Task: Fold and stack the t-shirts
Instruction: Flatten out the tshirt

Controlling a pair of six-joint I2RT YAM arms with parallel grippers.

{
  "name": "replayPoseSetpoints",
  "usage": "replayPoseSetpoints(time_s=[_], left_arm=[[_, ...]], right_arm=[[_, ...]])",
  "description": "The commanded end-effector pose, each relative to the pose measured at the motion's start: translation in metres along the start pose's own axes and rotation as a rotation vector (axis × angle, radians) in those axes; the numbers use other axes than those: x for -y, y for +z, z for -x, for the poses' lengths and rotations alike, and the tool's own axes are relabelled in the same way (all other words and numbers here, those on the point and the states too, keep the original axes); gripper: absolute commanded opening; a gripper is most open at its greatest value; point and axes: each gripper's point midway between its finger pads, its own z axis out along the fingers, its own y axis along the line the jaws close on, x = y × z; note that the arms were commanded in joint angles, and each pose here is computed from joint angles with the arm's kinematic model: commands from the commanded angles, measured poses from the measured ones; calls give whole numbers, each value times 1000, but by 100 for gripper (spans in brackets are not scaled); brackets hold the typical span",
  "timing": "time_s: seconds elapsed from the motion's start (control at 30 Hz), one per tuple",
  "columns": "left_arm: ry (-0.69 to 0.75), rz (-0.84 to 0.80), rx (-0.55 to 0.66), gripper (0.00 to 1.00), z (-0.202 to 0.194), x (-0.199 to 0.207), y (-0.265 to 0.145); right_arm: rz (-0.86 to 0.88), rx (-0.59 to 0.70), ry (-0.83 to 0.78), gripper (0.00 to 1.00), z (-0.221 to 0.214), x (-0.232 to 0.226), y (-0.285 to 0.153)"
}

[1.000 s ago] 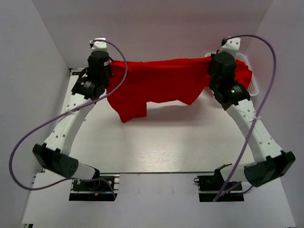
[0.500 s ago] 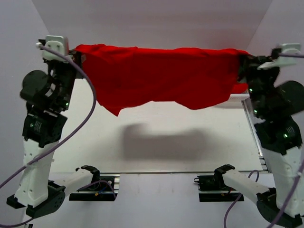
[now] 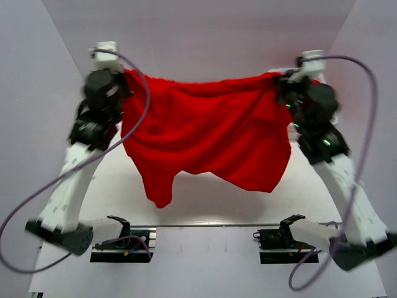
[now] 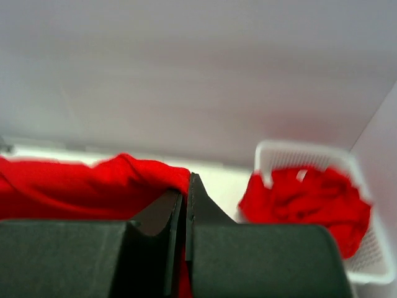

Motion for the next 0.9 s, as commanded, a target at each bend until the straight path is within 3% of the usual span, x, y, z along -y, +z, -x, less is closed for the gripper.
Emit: replayPoseSetpoints(time_s=[0.0, 0.07, 0.1, 0.17, 0.2, 0.23, 0.27, 0.3, 0.33, 0.37, 0.4, 0.43, 0.6, 0.67, 0.87], left_arm=[[43, 154, -302, 0, -129, -3, 53], [34, 187, -422, 0, -187, -6, 73], [40, 174, -526, 0, -237, 3, 91], [51, 198, -623, 0, -281, -3, 112], [60, 219, -672, 0, -303, -6, 120], [95, 231, -775, 0, -351, -8, 130], [73, 219, -767, 0, -345, -5, 149], [76, 226, -822, 3, -358, -12, 153], [68, 215, -847, 50, -363, -10, 160], [66, 214, -841, 80, -365, -6, 175], [70, 207, -837, 100, -365, -9, 181], [63, 205, -818, 100, -357, -7, 185], [62, 158, -776, 100, -342, -9, 195], [49, 146, -746, 100, -325, -8, 194], [47, 130, -780, 100, -320, -9, 171]], right_arm=[[-33, -143, 29, 0, -78, -9, 54], [4, -292, 30, 0, -146, -27, 91], [45, -354, 31, 0, -179, -38, 112], [81, -460, 9, 0, -232, -52, 142], [86, -460, -3, 0, -230, -55, 159], [89, -545, -24, 4, -274, -59, 174], [77, -645, -35, 14, -312, -60, 188], [67, -588, -23, 17, -283, -60, 214], [68, -660, -19, 35, -321, -63, 223], [77, -726, -12, 52, -345, -66, 229], [95, -688, -4, 73, -331, -70, 239], [98, -676, 1, 90, -327, -70, 240], [128, -590, 9, 90, -305, -72, 229], [116, -597, 11, 90, -302, -70, 225], [101, -644, 26, 90, -296, -64, 203]])
